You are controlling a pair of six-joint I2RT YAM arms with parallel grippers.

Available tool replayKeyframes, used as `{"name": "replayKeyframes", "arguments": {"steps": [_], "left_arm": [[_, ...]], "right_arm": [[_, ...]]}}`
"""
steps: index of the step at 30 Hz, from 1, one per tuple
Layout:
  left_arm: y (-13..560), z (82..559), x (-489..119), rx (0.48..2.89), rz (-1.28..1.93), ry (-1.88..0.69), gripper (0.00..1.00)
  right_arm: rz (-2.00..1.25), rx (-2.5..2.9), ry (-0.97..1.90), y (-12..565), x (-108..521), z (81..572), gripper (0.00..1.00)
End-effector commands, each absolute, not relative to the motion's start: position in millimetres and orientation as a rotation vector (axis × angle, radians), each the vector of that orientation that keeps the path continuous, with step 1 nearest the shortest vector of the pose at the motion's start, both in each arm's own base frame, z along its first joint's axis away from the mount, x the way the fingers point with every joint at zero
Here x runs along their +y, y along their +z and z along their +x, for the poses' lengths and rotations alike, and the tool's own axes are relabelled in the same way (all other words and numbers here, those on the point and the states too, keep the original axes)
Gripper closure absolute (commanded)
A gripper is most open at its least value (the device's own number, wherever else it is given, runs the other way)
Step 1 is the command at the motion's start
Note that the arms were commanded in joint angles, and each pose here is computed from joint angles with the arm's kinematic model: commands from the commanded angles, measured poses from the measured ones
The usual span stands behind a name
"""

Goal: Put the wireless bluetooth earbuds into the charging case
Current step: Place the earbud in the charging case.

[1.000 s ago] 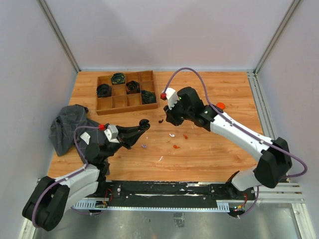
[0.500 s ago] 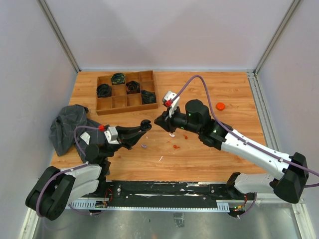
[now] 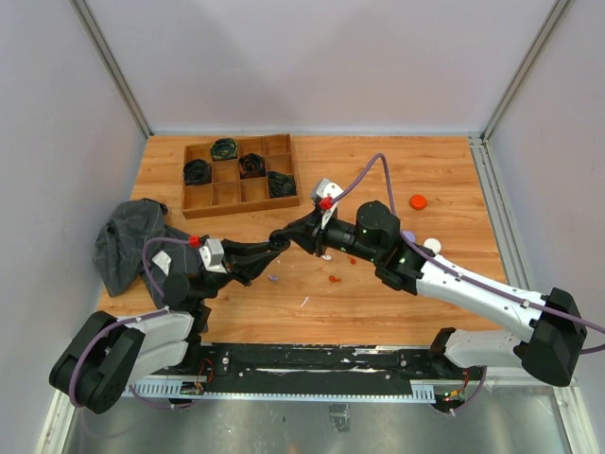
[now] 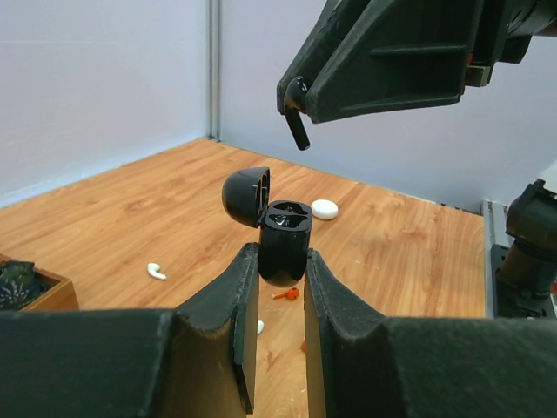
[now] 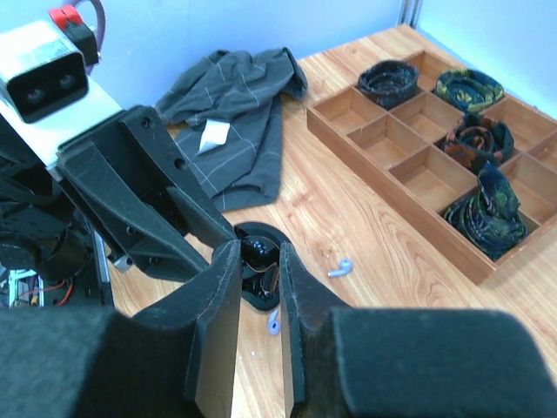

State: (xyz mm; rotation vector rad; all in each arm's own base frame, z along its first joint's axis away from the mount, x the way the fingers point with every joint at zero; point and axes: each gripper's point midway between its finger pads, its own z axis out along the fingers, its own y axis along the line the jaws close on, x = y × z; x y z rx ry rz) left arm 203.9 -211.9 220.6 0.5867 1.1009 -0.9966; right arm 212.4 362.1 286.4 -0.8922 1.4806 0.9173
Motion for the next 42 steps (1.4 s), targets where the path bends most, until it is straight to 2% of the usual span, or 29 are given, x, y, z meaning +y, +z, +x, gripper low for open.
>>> {"name": "replayKeyframes", "arguments": {"steps": [1,42], "left_arm": [[255.9,192.2,-210.4,0.941,0.591,-1.002,1.0],[282.6,182.9,-195.1,0.867,0.476,-1.029,1.0]], "right_arm": [[-0.898,1.375,1.015,306.4,377.3,193.0,0.82],[-0.939,1.338,1.115,288.1,390.8,178.6,0.82]]}}
